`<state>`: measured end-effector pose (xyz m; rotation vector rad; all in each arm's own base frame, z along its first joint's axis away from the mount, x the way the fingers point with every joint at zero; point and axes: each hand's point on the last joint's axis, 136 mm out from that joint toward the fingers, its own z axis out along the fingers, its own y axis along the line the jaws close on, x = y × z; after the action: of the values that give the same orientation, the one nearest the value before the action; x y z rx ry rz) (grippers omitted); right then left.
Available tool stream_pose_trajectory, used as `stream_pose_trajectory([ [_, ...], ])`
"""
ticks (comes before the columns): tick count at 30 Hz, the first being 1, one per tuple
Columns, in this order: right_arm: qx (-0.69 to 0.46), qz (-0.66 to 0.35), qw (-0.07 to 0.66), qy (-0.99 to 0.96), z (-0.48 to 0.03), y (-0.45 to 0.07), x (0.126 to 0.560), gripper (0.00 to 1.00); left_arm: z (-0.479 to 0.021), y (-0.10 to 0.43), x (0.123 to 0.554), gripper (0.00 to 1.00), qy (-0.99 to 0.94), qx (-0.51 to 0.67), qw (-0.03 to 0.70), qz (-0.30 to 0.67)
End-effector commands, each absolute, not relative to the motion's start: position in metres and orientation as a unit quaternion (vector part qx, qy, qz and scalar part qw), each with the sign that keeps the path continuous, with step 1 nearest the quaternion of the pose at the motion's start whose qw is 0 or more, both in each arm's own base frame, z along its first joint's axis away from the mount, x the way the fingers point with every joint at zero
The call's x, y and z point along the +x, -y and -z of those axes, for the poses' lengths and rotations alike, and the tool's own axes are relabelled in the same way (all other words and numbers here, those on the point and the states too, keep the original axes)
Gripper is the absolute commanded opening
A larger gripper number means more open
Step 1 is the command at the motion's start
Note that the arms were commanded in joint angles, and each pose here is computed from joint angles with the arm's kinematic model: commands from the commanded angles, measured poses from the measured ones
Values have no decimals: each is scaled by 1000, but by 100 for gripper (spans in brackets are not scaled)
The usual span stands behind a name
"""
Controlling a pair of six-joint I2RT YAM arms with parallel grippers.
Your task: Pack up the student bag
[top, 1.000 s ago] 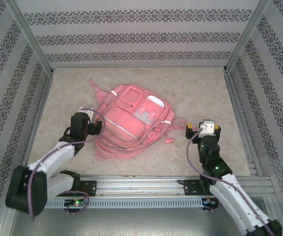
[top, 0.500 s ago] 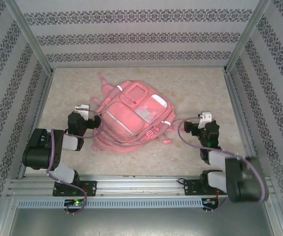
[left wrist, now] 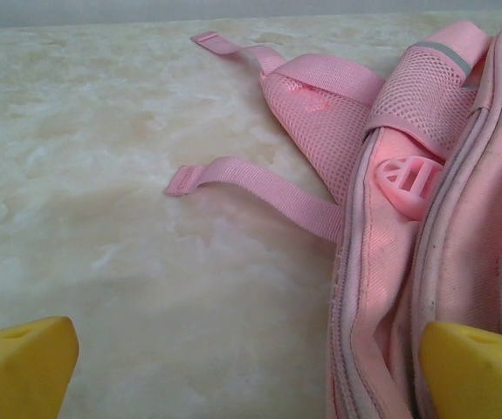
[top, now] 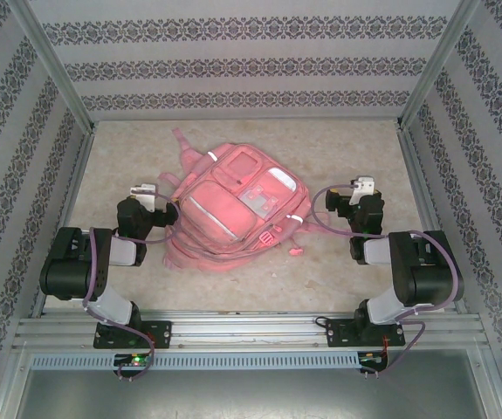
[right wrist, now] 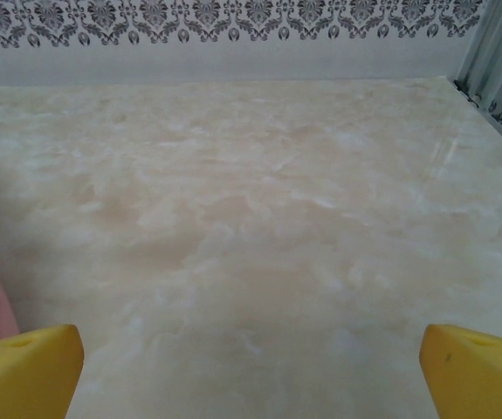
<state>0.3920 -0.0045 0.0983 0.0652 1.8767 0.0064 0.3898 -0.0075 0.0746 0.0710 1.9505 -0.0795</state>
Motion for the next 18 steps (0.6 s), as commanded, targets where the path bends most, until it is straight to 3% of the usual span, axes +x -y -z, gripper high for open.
stream_pose_trajectory([
  [1,42,5,602,-798,-108,10,396,98,-89,6,399,99,-813,26,580,39],
  [18,23,8,598,-801,-107,2,398,98,-89,6,399,99,-813,26,580,39],
])
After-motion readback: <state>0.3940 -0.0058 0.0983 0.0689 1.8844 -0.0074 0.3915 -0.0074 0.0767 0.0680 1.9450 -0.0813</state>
